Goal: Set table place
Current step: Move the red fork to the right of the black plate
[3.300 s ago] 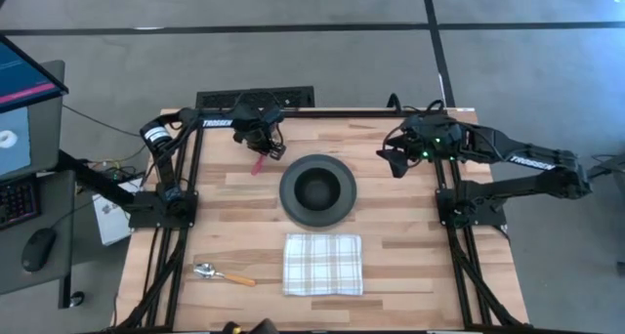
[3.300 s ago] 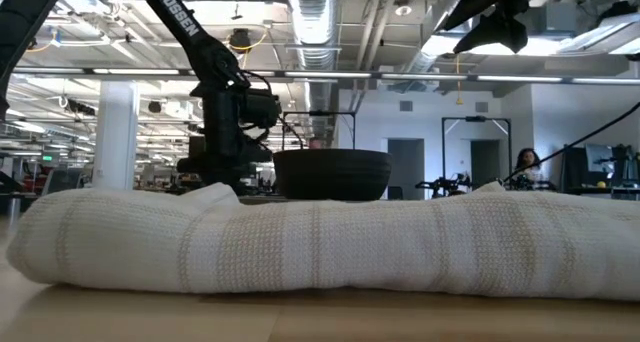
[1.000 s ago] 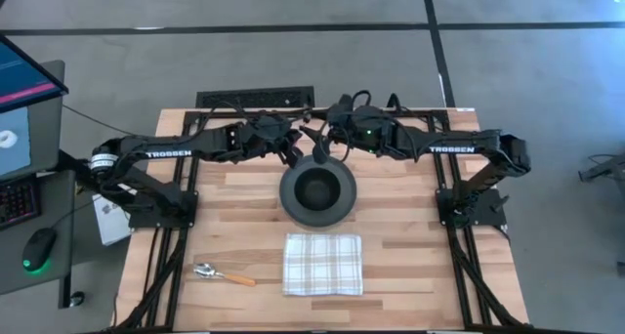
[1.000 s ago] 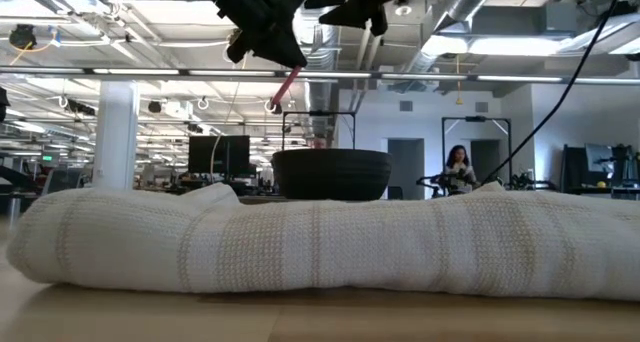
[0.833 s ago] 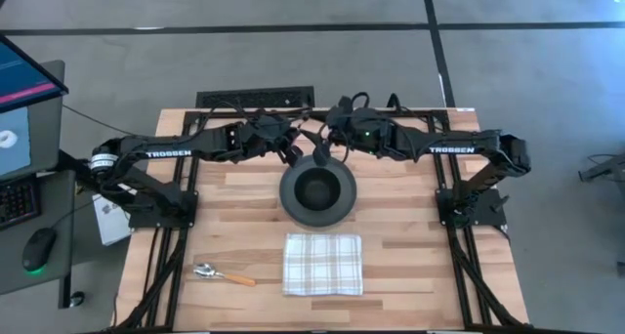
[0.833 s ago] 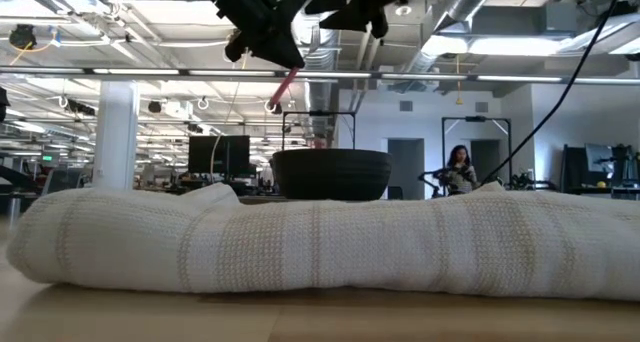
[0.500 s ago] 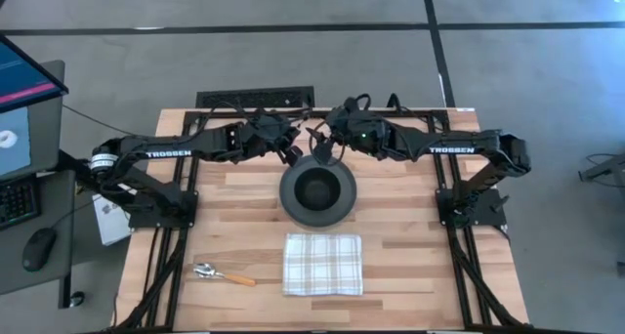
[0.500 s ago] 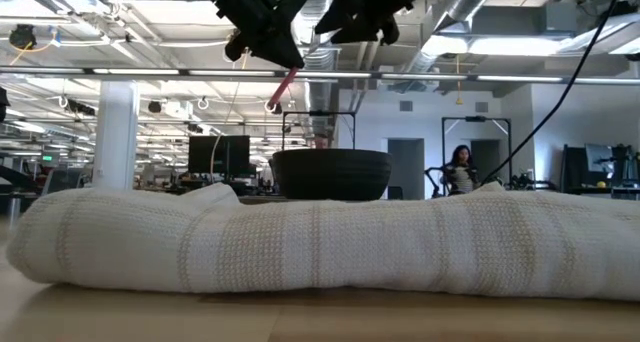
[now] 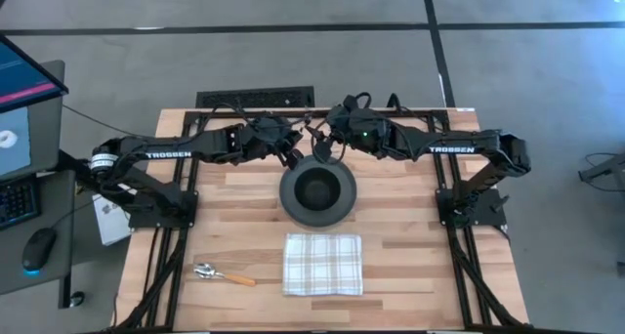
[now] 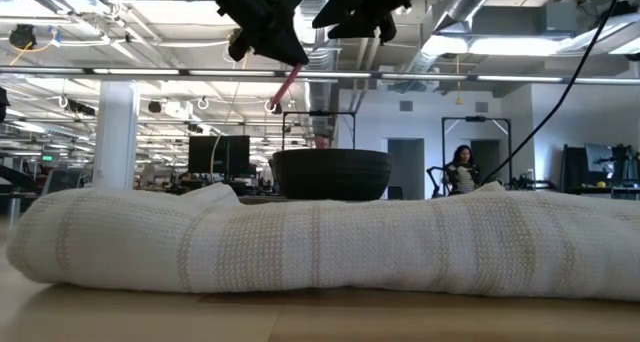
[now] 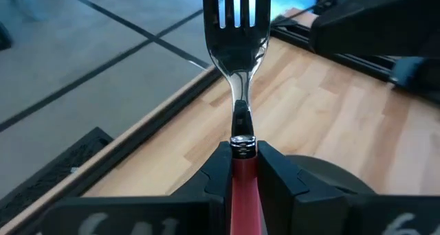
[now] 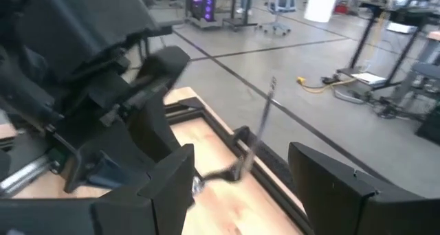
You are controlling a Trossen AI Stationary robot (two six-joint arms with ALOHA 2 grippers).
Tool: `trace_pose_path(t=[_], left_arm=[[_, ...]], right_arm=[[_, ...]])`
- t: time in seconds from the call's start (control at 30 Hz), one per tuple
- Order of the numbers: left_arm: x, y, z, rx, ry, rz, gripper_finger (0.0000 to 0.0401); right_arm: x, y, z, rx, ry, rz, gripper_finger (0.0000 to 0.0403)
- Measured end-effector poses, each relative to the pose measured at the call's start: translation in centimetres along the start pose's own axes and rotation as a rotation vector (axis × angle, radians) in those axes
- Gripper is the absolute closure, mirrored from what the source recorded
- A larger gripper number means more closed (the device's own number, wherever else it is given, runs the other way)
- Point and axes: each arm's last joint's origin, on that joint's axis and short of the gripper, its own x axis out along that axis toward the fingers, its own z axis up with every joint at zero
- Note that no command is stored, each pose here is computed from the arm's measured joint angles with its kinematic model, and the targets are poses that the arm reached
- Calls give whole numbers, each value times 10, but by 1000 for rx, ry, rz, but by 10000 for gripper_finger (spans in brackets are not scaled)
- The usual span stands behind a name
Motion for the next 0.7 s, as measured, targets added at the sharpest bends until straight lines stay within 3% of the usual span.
trace_pose_path(t=[0.7], left_arm=[[0, -3, -1, -26, 21, -71, 371]], right_arm=[[-1, 3, 2, -22, -19, 38, 143]])
